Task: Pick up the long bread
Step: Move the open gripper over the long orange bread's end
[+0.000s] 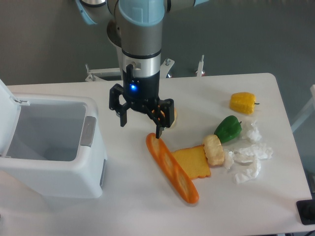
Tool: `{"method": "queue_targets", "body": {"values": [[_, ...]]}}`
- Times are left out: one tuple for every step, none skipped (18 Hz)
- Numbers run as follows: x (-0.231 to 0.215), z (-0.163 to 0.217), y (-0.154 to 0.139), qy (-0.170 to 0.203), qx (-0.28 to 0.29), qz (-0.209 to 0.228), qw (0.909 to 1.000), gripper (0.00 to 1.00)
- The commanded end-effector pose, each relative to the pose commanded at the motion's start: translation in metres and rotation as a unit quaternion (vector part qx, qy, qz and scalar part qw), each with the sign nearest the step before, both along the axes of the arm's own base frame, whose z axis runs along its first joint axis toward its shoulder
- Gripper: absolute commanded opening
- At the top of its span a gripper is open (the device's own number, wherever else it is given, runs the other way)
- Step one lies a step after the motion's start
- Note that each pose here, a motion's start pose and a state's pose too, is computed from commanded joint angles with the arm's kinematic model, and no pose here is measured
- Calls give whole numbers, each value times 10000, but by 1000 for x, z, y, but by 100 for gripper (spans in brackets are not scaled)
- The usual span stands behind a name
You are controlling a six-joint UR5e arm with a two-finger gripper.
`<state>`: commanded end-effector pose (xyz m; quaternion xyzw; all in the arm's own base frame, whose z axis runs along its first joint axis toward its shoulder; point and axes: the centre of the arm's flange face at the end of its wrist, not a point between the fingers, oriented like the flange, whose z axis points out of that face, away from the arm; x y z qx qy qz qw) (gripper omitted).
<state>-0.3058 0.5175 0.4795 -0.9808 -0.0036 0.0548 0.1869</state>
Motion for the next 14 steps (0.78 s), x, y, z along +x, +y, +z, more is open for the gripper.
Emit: {"method": "queue_targets", "body": {"values": [[0,-1,1,-39,26,-9,10000,100],[0,-3,2,-79,35,19,10000,100],[-2,-8,4,-134,9,76,9999,100],[-3,-11,5,-167,0,102,9998,100],[-3,-11,5,-170,1,109,9998,100],[-3,-11,5,-181,-3,124,9998,100],[-3,-11,6,-188,13,126,9997,100],[-3,-11,6,-226,34,174,9996,100],[-3,-12,8,-294,66,237,9993,100],[-3,-15,10,-353,78,260,9990,100],[-5,-17,10,-367,68,275,9989,100],[-6,-21,12,-391,46,283,9988,100],[-7,-23,12,-418,32,312,9986,100],[-7,-24,12,-445,31,369,9983,100]]}}
